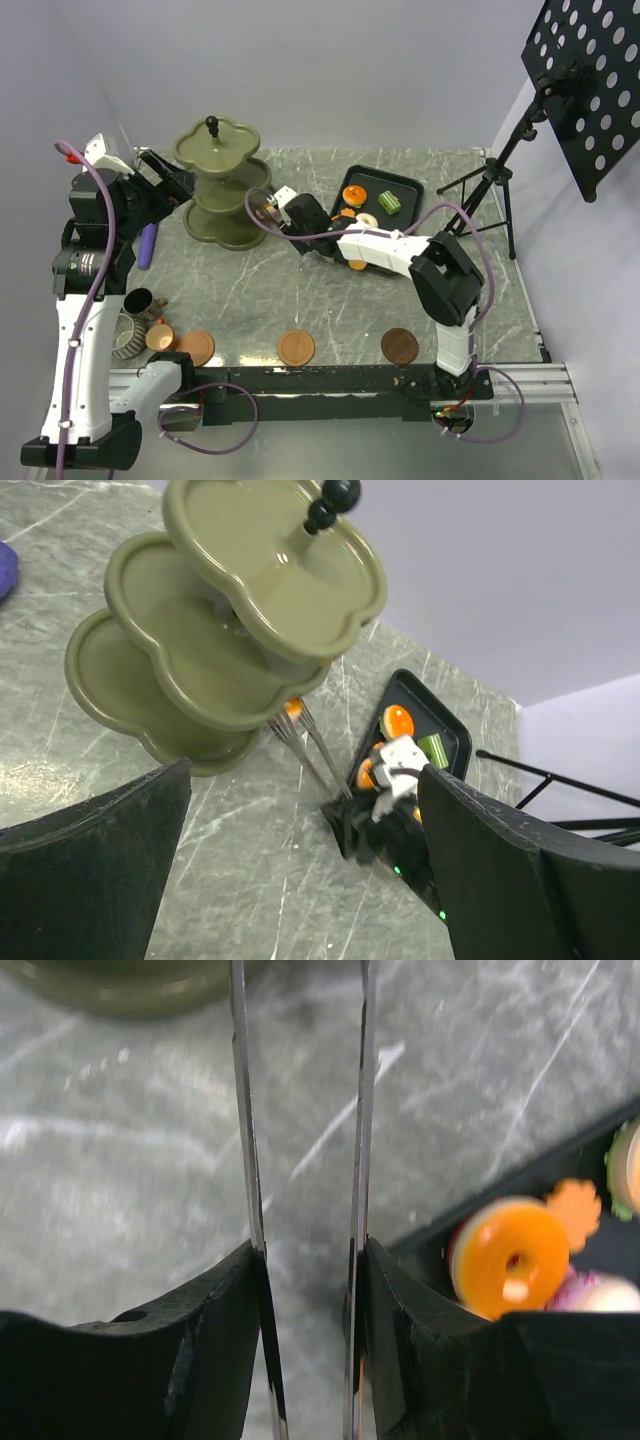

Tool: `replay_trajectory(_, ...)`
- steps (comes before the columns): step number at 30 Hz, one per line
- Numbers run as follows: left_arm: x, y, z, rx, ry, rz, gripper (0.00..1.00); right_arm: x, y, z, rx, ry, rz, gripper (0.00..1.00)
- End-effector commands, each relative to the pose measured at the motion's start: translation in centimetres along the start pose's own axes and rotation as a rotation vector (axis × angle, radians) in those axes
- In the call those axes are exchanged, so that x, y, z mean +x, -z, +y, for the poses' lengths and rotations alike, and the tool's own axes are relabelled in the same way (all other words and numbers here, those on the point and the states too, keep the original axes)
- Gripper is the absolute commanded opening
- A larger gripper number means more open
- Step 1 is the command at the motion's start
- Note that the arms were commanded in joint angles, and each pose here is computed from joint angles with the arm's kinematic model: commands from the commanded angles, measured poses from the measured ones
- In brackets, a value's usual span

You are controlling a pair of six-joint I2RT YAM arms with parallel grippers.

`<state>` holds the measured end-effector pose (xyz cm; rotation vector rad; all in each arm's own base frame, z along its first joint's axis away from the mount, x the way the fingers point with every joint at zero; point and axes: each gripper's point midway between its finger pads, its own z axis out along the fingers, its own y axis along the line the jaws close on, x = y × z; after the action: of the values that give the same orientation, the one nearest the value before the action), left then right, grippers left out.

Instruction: Serve the afternoon tea

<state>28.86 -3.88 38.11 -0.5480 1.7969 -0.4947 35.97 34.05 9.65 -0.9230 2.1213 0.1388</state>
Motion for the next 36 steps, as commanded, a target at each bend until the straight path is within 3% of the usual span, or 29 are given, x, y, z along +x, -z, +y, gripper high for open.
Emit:
replay_trajectory(1, -0.6, 0.7, -1.2, 0.042, -0.049, -0.016, 1.0, -6.1, -0.7, -1.1, 0.084, 0.0, -0.179, 0.36)
replay_trajectory(11, -0.6, 0.8, -1.3, 0.038, -0.108, -0.014, 1.0, -7.7, -5.6, -0.2, 0.095, 0.048, -0.173, 0.4)
replay_trajectory(15, -0.9, 0.8, -0.9, 0.011, -0.114, -0.03, 1.0, -7.7, -6.2, -0.1, 0.1, 0.041, -0.155, 0.47)
replay_trajectory(22, -0.3, 0.3, -0.9, 0.021, -0.101, -0.011, 1.0, -7.6, -4.7, -0.1, 0.089, 0.024, -0.166, 0.63)
replay_trajectory(36, 0.0, 0.6, -0.6, 0.017, -0.1, -0.012, 1.0, -8.7, 0.0, -0.6, 0.106, 0.009, -0.229, 0.66)
